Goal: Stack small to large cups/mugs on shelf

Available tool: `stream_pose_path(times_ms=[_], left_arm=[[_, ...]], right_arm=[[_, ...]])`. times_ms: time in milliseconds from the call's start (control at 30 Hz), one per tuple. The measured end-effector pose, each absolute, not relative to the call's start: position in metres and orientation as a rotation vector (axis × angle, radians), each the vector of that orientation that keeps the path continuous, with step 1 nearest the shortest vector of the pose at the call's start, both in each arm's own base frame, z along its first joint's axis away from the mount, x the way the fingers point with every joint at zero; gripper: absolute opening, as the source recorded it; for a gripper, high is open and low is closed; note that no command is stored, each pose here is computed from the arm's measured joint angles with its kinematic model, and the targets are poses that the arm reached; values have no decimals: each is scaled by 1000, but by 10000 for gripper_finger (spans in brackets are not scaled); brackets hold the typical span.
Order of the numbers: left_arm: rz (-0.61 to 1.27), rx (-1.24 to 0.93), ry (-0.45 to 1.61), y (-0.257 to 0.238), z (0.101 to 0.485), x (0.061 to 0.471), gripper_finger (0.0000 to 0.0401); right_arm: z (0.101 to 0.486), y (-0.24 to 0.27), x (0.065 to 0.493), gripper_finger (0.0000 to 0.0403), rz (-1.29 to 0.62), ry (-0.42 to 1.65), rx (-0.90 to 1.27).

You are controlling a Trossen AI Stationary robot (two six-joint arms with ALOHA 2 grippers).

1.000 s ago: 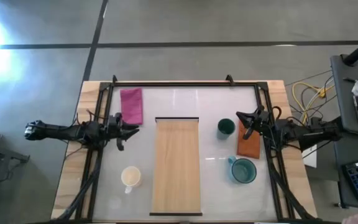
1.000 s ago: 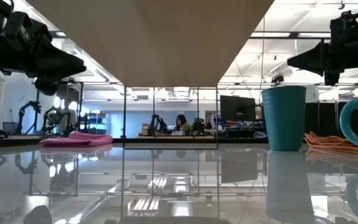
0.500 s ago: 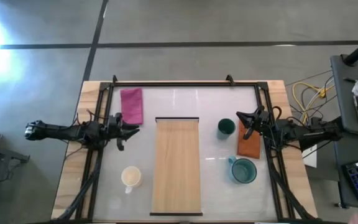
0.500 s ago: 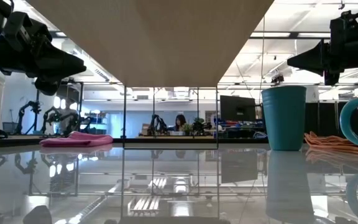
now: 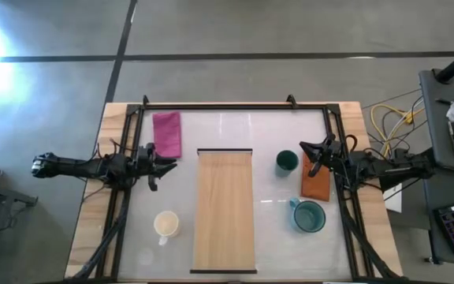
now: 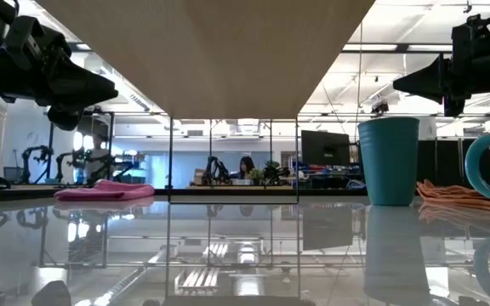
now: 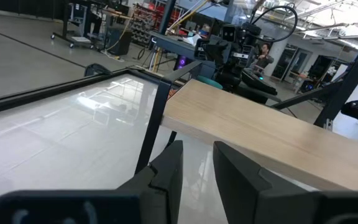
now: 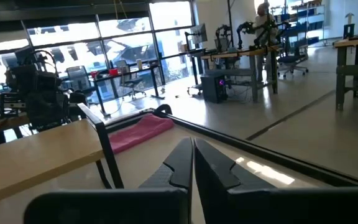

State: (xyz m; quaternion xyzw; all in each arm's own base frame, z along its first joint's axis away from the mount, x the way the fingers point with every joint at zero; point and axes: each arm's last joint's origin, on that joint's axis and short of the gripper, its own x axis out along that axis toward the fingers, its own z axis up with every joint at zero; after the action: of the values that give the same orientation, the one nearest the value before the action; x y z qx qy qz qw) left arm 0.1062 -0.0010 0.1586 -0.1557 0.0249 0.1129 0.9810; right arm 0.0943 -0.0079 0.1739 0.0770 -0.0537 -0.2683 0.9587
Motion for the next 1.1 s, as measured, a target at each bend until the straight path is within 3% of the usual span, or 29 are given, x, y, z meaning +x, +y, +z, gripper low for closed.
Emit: stream_pose_path(times_ms=[900, 1100], left_arm=[[227, -314, 50, -1, 159, 106, 75], [227, -314, 50, -1, 159, 106, 75]], right_arm=[[174, -8, 94, 9, -549, -101, 116], [196, -9, 90, 9, -521, -359, 316]])
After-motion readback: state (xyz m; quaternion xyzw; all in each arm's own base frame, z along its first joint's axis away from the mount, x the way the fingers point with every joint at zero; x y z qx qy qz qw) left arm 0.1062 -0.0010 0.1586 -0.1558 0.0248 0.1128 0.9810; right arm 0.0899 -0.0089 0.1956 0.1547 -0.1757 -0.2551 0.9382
